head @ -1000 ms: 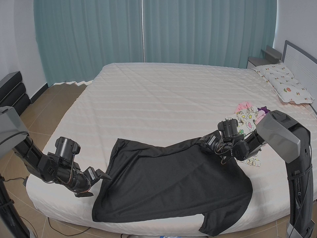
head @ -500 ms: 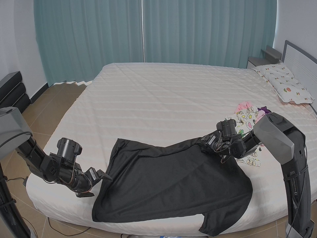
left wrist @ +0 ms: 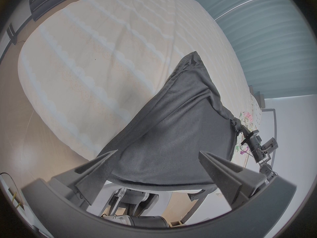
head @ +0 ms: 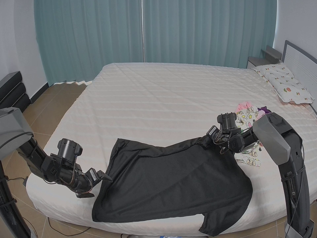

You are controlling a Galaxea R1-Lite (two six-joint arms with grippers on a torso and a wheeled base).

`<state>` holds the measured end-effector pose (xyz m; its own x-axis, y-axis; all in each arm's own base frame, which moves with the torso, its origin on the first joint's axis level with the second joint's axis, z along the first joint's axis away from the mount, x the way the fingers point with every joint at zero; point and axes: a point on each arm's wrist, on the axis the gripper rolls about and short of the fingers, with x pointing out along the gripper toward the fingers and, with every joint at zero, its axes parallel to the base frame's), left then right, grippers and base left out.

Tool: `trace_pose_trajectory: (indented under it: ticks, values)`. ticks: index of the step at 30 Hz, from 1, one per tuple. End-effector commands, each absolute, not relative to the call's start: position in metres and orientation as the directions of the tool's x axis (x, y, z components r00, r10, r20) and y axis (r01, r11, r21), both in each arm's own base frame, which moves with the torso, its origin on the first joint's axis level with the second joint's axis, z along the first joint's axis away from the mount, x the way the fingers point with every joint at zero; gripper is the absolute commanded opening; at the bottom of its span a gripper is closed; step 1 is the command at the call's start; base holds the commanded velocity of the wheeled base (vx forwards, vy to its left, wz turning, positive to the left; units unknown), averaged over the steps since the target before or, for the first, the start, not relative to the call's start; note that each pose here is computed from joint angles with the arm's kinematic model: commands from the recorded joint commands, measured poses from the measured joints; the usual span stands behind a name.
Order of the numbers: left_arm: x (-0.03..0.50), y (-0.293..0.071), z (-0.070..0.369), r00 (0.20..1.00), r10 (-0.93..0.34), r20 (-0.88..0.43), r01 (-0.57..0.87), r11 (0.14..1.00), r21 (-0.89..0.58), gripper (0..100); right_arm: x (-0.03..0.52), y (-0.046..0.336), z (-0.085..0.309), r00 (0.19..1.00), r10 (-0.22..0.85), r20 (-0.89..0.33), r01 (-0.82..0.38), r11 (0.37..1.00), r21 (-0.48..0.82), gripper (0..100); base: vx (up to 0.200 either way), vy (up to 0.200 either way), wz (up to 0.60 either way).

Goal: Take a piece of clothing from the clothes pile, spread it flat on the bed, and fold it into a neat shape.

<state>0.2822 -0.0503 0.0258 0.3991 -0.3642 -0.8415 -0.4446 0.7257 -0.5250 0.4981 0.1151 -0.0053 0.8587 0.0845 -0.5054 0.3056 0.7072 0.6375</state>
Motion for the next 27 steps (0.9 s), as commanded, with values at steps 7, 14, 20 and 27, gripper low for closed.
trace_pose_trajectory:
  ticks: [7,14,20,27]
  values:
    - [0.282,-0.050,0.025,0.396,-0.364,-0.843,-0.447,0.725,-0.523,100,0.541,0.115,0.018,0.946,0.065,-0.318,0.193,0.675,0.712,0,0.000,0.000,0.00]
    - [0.282,-0.050,0.025,0.396,-0.364,-0.843,-0.447,0.725,-0.523,100,0.547,0.118,-0.002,0.977,0.069,-0.201,0.107,0.658,0.745,100,0.000,0.000,0.00]
    - [0.282,-0.050,0.025,0.396,-0.364,-0.843,-0.447,0.725,-0.523,100,0.549,0.111,0.012,0.991,0.065,-0.115,0.047,0.644,0.763,100,0.000,0.000,0.00]
    - [0.283,-0.050,0.025,0.398,-0.364,-0.842,-0.449,0.723,-0.525,100,0.548,0.108,0.049,0.996,0.072,-0.047,-0.009,0.634,0.773,100,0.000,0.000,0.00]
